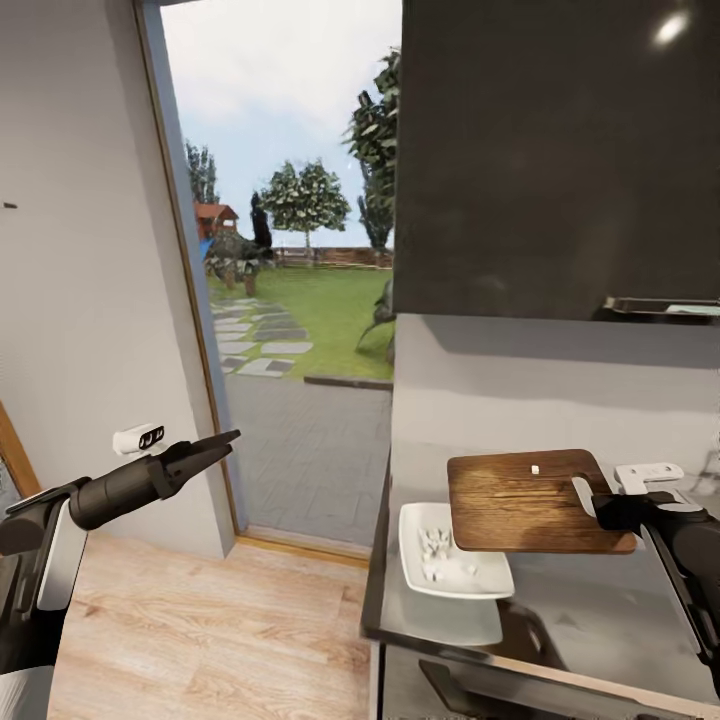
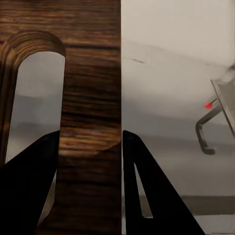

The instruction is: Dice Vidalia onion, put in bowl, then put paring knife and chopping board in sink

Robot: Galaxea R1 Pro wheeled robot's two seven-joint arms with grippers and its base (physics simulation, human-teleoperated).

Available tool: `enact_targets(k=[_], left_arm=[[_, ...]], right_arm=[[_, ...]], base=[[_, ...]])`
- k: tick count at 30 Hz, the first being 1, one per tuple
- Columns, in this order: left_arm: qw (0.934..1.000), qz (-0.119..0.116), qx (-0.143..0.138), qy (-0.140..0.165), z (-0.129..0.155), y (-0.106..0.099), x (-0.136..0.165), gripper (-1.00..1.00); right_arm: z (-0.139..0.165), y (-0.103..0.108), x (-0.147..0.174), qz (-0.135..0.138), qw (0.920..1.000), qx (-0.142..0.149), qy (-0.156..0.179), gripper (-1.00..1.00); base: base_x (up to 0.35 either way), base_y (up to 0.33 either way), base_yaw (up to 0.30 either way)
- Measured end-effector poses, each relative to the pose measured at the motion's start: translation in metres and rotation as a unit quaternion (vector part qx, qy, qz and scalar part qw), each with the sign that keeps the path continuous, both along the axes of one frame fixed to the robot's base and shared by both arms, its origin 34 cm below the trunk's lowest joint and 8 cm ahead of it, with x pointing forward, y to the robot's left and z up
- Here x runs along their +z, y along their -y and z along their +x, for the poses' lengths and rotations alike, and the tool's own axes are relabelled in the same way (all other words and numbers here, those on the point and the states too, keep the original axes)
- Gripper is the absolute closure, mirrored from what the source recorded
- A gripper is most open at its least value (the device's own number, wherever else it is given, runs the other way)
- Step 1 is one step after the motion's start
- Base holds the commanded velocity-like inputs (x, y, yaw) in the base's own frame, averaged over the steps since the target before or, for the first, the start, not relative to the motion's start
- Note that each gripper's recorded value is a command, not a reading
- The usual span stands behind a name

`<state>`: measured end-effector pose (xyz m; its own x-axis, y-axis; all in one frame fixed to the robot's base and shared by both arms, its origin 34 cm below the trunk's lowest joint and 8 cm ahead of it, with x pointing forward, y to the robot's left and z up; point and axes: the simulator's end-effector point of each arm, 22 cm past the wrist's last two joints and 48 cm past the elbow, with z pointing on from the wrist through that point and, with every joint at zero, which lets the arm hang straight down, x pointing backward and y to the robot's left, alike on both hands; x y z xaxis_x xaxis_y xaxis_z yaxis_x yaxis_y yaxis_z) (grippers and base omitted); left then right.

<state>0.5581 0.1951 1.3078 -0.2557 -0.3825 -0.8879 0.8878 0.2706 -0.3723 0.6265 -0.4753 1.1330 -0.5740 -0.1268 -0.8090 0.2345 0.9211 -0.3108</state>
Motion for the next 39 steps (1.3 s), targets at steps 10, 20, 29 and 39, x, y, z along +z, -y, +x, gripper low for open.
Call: enact_targets(k=[10,20,29,39], left_arm=[[1.0,0.0,0.0,0.008,-0.005,0.001,0.007,-1.0],[0.9999,0.0,0.0,0.016,-0.01,0.0,0.014,-1.0],[0.9997,0.0,0.0,0.023,-0.015,0.0,0.021,-1.0],[0.9995,0.0,0.0,0.031,-0.02,0.0,0.028,-1.0]], right_arm=[[-0.002,0.0,0.009,-0.001,1.0,0.0,0.008,1.0],[-0.002,-0.006,0.016,-0.022,0.9997,0.001,0.013,1.0],[-0.002,-0.021,0.02,-0.045,0.9986,-0.016,0.022,1.0],[-0.008,-0.016,0.032,-0.058,0.9967,-0.044,0.035,1.0]], base=[[-0.03,0.018,0.0],[0.0,0.0,0.0],[0.0,0.0,0.0],[0.0,0.0,0.0]])
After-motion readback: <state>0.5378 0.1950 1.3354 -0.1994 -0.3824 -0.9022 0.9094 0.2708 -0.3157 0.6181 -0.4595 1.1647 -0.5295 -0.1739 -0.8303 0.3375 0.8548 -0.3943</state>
